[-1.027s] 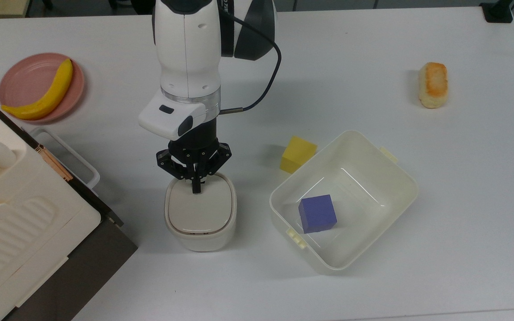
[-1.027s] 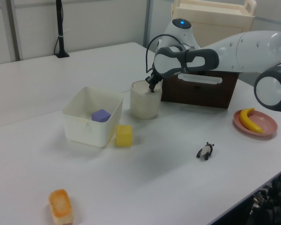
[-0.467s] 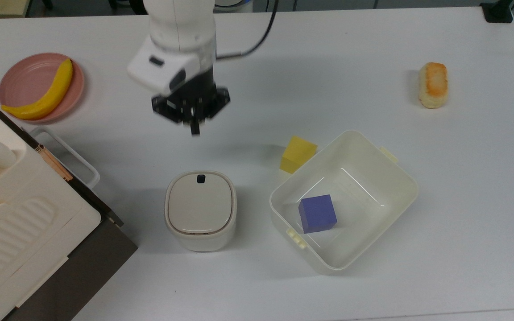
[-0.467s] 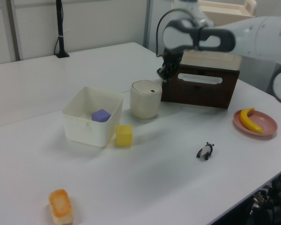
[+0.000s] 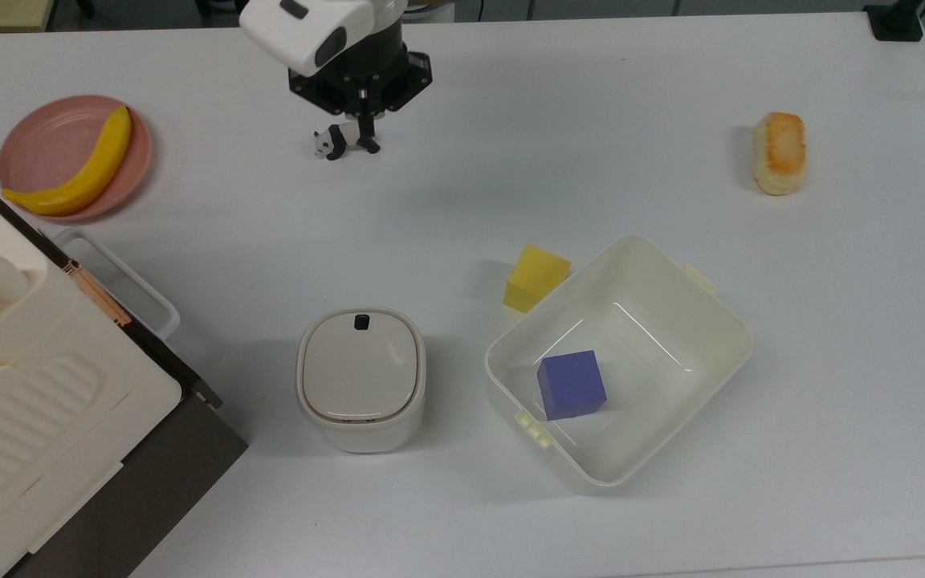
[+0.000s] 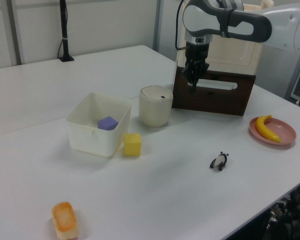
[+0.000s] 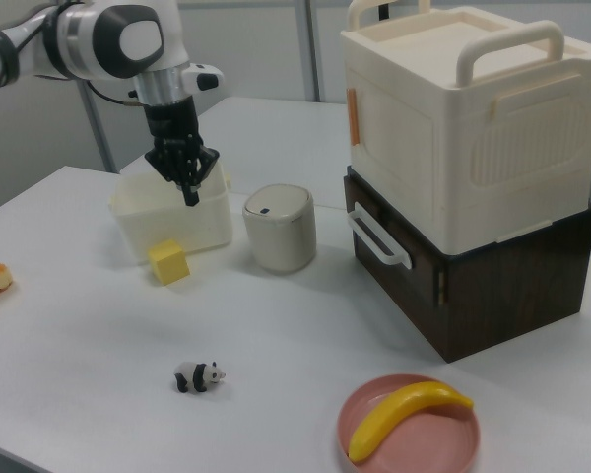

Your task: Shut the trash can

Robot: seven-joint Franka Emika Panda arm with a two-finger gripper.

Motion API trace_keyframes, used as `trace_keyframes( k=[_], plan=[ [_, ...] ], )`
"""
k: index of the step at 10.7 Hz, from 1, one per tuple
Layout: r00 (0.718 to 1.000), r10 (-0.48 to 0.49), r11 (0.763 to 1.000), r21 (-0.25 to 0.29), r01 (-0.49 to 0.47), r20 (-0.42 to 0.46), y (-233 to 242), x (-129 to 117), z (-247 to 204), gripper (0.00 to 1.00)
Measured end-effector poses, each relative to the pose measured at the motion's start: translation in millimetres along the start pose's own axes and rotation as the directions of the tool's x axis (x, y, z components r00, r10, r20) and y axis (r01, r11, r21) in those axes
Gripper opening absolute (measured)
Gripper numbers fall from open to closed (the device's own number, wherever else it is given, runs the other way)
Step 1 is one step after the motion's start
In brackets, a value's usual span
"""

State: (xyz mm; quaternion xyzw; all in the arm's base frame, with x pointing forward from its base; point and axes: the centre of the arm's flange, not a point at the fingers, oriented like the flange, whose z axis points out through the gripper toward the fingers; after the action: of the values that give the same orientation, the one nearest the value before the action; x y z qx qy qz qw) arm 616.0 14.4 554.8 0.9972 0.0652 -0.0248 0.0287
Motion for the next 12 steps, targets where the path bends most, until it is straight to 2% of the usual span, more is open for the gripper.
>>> trace_keyframes(
  k=[1, 4, 9, 10, 12],
  plan=[
    [1.0, 0.004, 1.0, 0.001, -0.004, 0.0, -3.3, -8.0, -3.5, 0.04],
    [0.999, 0.024, 1.0, 0.003, -0.024, -0.028, 1.4, -35.7, -23.9, 0.2],
    [0.997, 0.057, 0.998, 0.005, -0.057, -0.051, 17.0, -50.4, -38.0, 0.96],
    [0.997, 0.058, 0.998, 0.005, -0.057, -0.05, 17.0, -50.4, -37.9, 1.0],
    [0.996, 0.079, 0.997, 0.006, -0.079, -0.048, 17.0, -50.4, -36.9, 1.0]
  ],
)
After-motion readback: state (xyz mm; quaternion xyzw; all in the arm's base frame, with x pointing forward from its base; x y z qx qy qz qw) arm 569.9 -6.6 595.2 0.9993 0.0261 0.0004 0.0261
